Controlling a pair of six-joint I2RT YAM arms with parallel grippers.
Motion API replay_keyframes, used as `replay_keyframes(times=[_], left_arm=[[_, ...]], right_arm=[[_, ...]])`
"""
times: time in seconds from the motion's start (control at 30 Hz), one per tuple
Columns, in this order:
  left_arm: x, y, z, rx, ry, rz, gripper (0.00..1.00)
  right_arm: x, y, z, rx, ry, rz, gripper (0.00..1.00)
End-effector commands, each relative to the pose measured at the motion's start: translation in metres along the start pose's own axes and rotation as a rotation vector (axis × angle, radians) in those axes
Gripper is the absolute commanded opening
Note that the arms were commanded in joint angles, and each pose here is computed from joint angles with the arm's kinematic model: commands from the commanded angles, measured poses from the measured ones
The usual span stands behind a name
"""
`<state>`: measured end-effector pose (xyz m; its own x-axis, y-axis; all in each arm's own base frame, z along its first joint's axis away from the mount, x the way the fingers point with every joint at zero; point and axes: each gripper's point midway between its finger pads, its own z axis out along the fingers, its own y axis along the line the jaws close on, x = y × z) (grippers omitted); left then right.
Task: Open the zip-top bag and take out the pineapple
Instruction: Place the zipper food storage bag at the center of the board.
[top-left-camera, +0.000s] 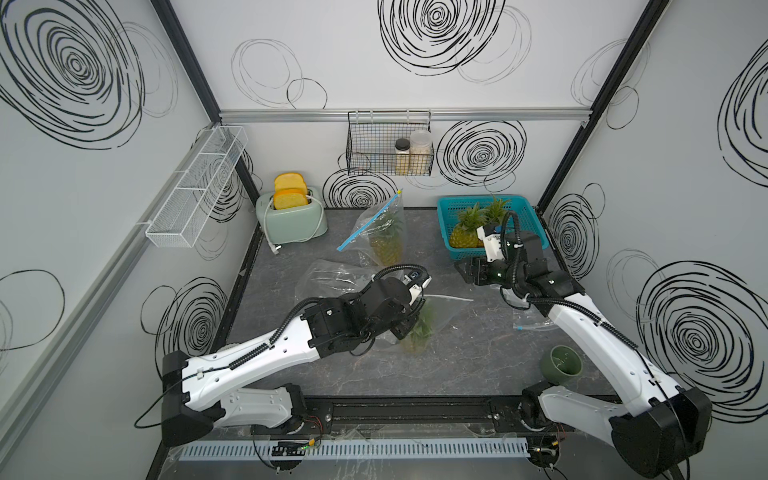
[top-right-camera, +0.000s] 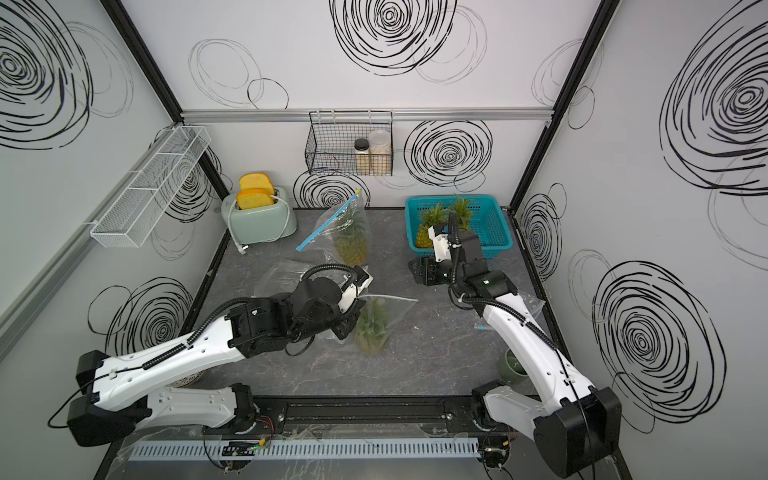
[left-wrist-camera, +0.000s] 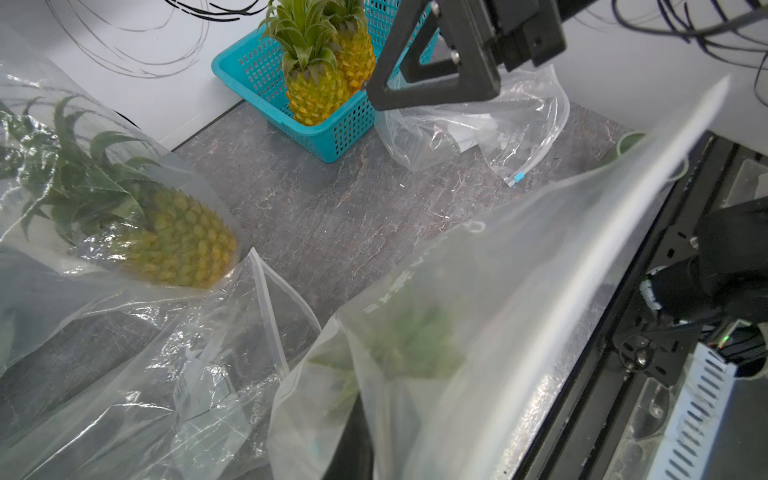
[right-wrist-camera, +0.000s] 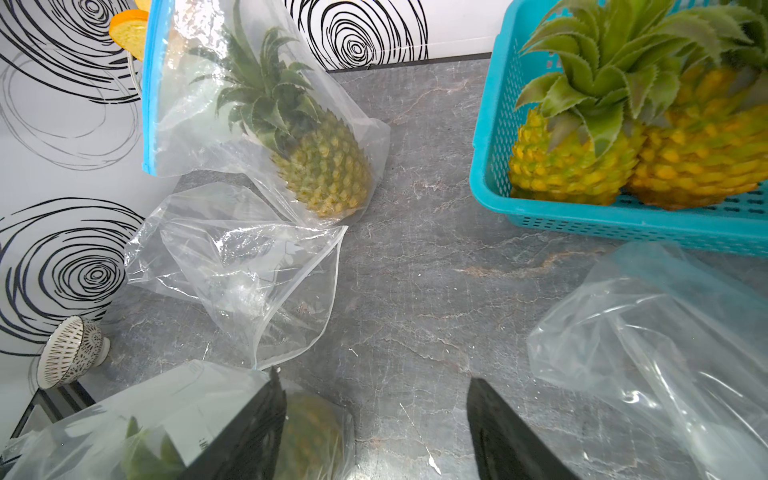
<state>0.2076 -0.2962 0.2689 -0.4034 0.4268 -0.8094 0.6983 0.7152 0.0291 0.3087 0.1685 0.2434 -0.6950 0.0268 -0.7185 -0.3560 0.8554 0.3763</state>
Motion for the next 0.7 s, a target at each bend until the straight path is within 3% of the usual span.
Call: replay_keyframes(times=[0.0, 0.07, 0.17, 0.43, 0.67], left_arm=[[-0.015, 0.000, 0.001, -0.006, -0.067, -0.033, 0.37], [-0.018, 0.001, -0.003, -0.013, -0.074, -0.031, 0.52], [-0.030, 0.006, -0.013, -0.032, -0.100, -0.017, 0.62], [-0.044, 0.022, -0.026, -0.098, -0.097, 0.040, 0.65], [-0.064, 0.046, -0.056, -0.202, -0.135, 0.063, 0.68]], right_arm=[[-0.007, 0.010, -0.013, -0.031, -0.008, -0.038, 0.72], [-0.009, 0.013, -0.018, -0.038, -0.008, -0.051, 0.72], [-0.016, 0.020, -0.024, -0.054, -0.017, -0.075, 0.72], [-0.023, 0.040, -0.029, -0.096, 0.006, -0.143, 0.72], [-0.032, 0.093, -0.044, -0.159, -0.002, -0.317, 0.72]])
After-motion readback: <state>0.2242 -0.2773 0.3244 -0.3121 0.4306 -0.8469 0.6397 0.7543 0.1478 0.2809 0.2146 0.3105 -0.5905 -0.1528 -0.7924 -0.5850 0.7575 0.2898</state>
